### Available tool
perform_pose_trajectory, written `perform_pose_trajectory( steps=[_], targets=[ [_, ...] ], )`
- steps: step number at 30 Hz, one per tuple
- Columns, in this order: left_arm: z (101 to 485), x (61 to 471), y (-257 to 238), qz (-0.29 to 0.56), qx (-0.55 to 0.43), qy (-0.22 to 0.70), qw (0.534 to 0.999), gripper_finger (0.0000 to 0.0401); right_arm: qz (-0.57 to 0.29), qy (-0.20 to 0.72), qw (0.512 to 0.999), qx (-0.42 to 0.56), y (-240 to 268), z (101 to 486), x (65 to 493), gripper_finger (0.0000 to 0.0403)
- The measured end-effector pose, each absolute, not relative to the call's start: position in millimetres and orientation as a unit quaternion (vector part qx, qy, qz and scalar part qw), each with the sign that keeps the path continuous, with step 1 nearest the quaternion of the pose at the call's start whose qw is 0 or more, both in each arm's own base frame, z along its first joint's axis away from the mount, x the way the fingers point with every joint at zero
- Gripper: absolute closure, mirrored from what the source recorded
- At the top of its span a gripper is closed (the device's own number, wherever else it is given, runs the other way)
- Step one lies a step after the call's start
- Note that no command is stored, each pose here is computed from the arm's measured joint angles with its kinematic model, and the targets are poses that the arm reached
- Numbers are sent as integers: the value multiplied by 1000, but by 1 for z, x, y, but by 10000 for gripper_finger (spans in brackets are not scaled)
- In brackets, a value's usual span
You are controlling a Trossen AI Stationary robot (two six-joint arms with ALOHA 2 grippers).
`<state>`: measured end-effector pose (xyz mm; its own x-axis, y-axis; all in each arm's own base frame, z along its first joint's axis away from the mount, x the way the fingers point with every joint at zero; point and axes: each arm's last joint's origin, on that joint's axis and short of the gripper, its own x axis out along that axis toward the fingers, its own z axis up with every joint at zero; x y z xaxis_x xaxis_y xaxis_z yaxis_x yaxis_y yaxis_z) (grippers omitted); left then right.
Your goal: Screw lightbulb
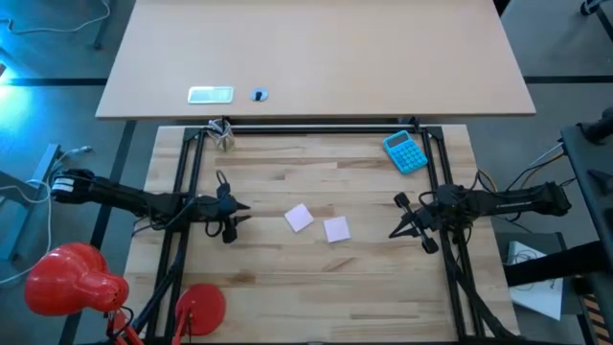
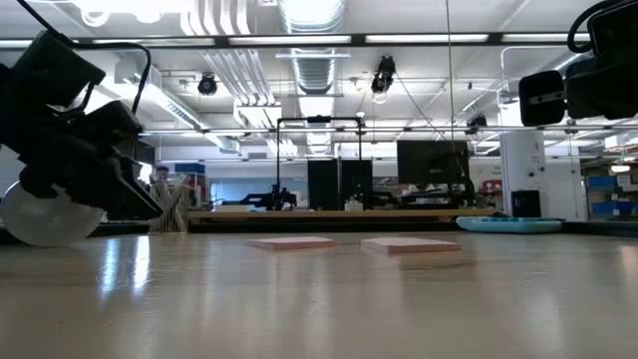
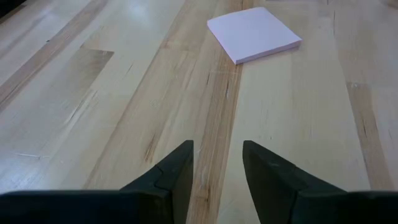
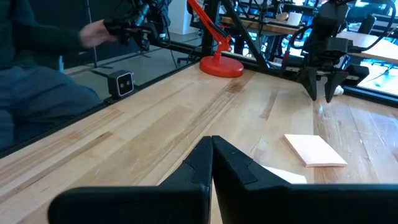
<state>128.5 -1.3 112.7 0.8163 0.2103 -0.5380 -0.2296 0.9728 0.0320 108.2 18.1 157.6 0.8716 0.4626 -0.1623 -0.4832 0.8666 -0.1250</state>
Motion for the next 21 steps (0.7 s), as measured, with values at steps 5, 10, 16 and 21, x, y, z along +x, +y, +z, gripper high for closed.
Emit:
perform_pose_trajectory(
  steps=[5, 10, 16, 21],
  targets=[
    [113, 129, -1, 113, 2, 282, 953, 271, 248, 51, 959, -129, 18, 158, 108, 401],
    [120, 132, 1, 99, 203, 264, 938, 271, 243, -15, 946, -213, 18, 166, 109, 401],
    [125, 135, 1, 96, 225, 238, 940, 271, 227, -109, 956, -153, 18, 188, 109, 401],
    [143, 143, -1, 110, 92, 127, 981, 271, 237, -112, 964, -39, 18, 195, 107, 401]
  ],
)
